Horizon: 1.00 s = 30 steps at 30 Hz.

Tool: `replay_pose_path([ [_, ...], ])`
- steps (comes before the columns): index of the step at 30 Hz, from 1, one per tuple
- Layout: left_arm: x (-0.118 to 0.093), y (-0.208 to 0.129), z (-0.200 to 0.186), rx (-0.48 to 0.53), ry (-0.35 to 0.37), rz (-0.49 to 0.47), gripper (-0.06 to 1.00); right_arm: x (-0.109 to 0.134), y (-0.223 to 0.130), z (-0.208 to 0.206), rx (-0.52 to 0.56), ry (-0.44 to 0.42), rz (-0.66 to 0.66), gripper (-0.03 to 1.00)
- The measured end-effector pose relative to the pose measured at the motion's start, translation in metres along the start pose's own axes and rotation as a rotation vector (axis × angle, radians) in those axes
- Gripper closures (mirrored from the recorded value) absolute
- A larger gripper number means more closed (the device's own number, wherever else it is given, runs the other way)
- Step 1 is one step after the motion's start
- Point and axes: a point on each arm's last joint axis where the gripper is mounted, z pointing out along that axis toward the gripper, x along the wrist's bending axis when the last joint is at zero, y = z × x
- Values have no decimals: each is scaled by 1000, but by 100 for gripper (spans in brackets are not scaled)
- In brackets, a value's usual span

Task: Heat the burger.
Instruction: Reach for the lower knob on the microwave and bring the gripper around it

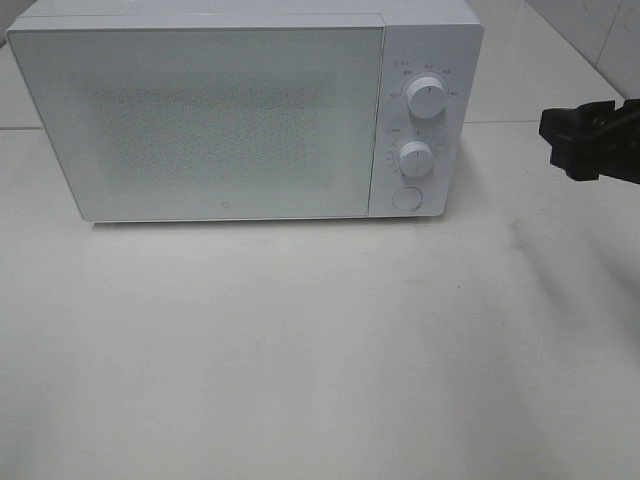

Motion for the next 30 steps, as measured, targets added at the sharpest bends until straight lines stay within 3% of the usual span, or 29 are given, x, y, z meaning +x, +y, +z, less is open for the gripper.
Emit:
replay_pose_path([
  [11,0,0,0,0,0,0,8,-4,-28,25,-52,-67,-13,23],
  [30,0,0,0,0,0,0,8,57,-68,39,-64,-64,-47,23],
])
